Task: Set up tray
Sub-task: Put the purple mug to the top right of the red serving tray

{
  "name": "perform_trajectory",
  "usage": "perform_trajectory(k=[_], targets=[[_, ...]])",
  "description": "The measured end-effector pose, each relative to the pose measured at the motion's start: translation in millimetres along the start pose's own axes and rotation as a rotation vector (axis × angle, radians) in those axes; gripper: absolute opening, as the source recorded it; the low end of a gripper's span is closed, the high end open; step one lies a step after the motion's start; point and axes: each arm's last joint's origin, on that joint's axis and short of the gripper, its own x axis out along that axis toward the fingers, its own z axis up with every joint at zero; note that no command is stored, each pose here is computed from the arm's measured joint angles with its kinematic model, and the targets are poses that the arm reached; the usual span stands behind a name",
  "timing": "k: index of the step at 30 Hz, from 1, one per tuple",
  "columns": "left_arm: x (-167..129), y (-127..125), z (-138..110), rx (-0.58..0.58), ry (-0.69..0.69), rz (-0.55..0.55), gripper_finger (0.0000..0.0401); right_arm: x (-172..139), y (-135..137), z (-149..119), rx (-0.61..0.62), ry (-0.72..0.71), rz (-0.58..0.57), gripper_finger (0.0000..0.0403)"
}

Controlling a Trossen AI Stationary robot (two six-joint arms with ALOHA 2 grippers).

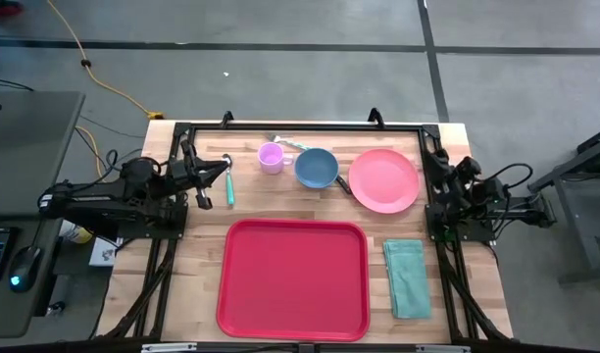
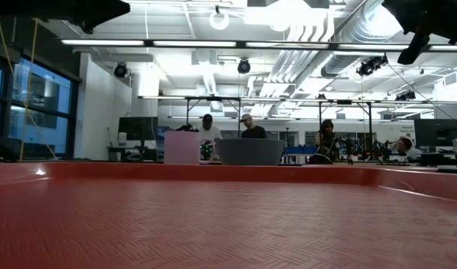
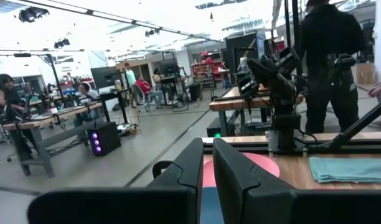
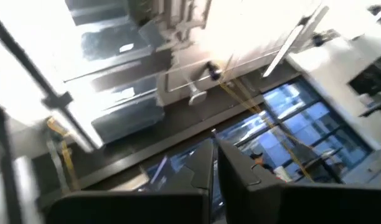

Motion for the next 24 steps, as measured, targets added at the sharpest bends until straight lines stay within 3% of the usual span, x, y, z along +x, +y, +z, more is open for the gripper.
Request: perform_trajectory(k=[9, 14, 20, 24], targets=[[0, -1, -2, 0.005, 0.024, -0.006, 0.0067, 0, -2, 1, 0.03, -0.027, -0.068, 0.0], [0, -1, -3, 0.005, 0.03, -0.008, 0.0067, 0, -4, -4, -0.114, 0.024, -0.089, 0.0], [0, -1, -3, 0.006, 0.031, -0.005, 0.0067, 4, -6, -15, -0.259, 0.225, -0.19, 0.0], [0, -1, -3, 0.005, 0.032, -0.002, 0.0067, 26, 11, 6, -0.391, 0.424, -0.251, 0.0003]])
